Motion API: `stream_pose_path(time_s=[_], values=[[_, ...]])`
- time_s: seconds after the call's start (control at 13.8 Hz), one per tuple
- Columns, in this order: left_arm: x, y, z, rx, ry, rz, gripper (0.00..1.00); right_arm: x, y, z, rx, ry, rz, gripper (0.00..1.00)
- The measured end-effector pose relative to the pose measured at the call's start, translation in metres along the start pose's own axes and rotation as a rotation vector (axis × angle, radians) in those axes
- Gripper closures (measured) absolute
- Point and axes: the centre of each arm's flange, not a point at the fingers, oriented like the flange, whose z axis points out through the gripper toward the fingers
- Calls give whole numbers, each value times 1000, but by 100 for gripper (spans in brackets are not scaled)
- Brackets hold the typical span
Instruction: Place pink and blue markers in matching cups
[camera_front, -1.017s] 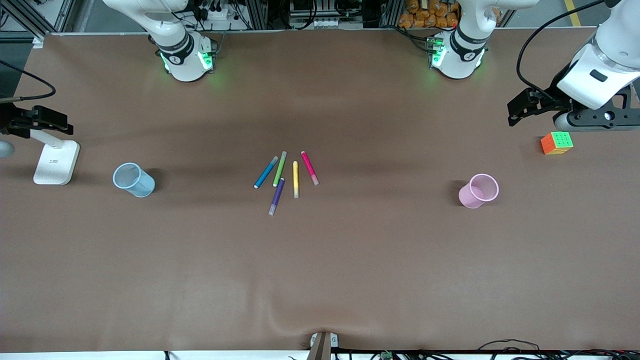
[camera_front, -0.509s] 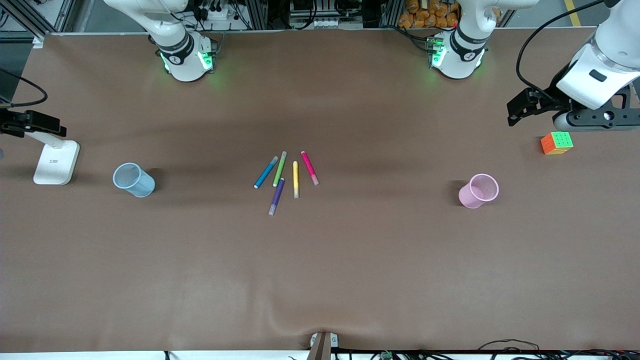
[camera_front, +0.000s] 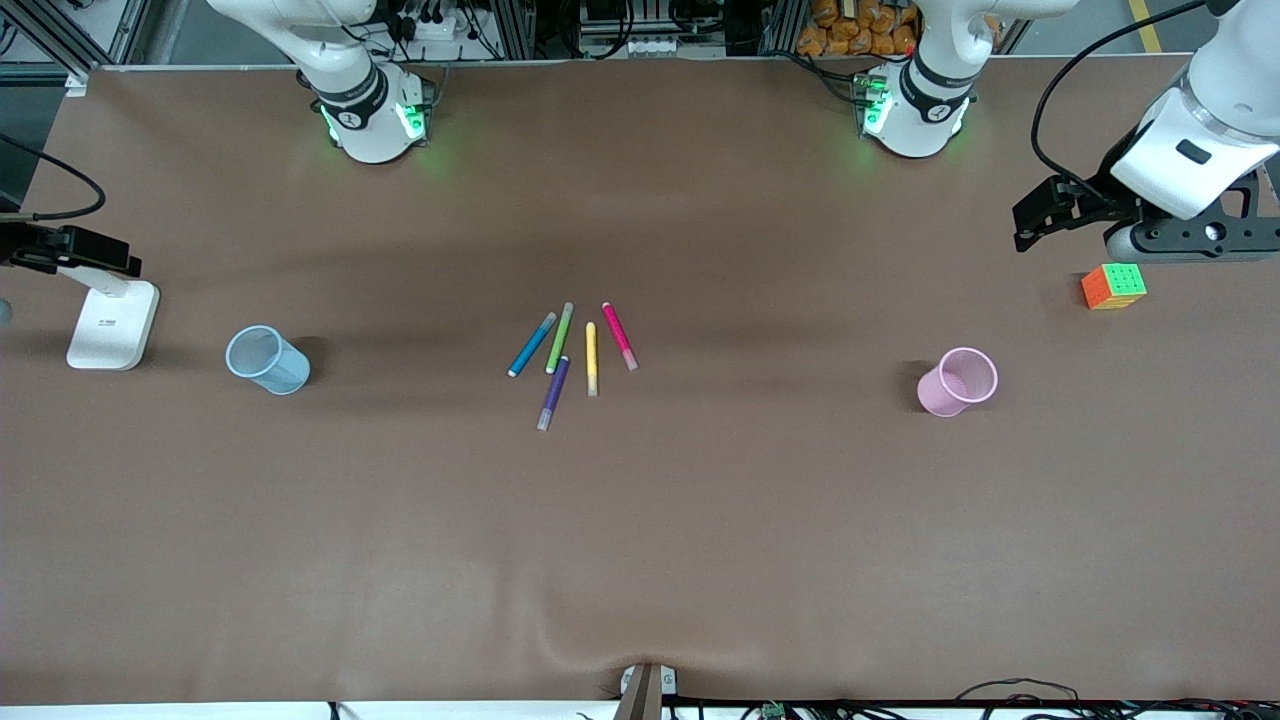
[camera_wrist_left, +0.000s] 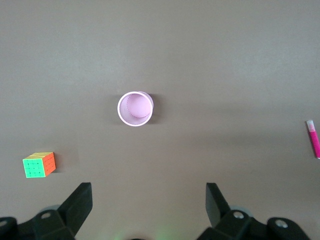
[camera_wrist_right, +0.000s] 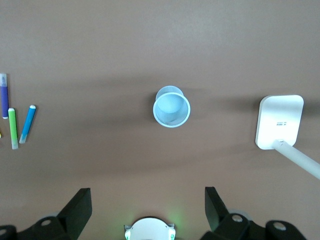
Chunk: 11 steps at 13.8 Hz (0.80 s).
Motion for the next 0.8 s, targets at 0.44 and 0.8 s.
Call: stream_pose_path(time_s=[0.44, 0.8], values=[[0, 2, 1, 1, -3, -9, 0, 9, -7, -10, -6, 89, -13, 0], [-1, 56, 23, 12, -37, -104, 0, 11, -19, -10, 5, 100, -32, 0]])
